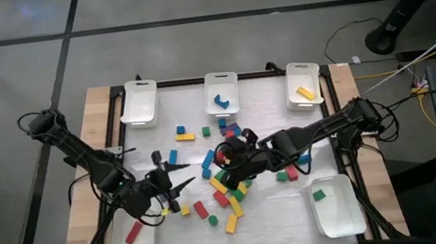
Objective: Sort blocks
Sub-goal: Put the red block into the bottom left white bin
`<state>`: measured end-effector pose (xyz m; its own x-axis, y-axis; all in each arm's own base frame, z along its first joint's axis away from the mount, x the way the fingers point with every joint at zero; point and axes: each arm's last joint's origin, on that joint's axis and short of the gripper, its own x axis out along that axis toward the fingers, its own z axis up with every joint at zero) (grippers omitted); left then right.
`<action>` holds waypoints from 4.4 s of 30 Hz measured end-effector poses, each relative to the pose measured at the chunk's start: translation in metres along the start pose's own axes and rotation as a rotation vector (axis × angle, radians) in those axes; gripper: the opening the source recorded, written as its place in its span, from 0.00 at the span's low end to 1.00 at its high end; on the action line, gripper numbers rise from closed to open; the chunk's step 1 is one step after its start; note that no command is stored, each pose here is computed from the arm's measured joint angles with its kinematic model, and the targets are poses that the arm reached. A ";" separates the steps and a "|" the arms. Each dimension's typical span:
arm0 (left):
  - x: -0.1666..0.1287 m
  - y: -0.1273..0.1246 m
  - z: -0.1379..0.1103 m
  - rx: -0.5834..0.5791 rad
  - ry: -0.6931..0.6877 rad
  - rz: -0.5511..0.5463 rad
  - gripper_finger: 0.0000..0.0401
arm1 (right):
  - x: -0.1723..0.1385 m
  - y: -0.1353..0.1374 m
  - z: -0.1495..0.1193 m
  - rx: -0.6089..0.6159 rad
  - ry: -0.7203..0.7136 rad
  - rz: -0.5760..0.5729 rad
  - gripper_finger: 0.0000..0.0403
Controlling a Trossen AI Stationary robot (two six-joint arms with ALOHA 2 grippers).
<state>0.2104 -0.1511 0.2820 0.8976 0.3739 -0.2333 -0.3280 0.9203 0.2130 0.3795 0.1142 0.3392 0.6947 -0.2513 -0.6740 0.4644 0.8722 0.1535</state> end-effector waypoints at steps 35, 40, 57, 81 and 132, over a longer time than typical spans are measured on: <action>0.020 0.008 0.015 -0.061 -0.049 -0.068 0.44 | -0.003 0.016 0.017 -0.493 -0.173 0.169 0.32; 0.020 0.008 0.015 -0.061 -0.049 -0.066 0.44 | -0.003 0.015 0.016 -0.501 -0.164 0.166 0.32; 0.014 0.003 0.010 0.038 -0.030 -0.090 0.44 | -0.003 0.015 0.016 -0.501 -0.160 0.164 0.32; 0.034 0.016 0.008 -0.050 0.027 -0.134 0.62 | -0.003 0.016 0.016 -0.503 -0.157 0.174 0.32; 0.034 0.016 0.011 -0.066 0.021 -0.199 0.29 | -0.003 0.018 0.014 -0.476 -0.125 0.258 0.54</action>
<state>0.2393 -0.1252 0.2874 0.9405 0.1861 -0.2842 -0.1643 0.9814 0.0989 0.3933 0.1244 0.3547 0.8263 -0.0267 -0.5626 -0.0092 0.9981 -0.0609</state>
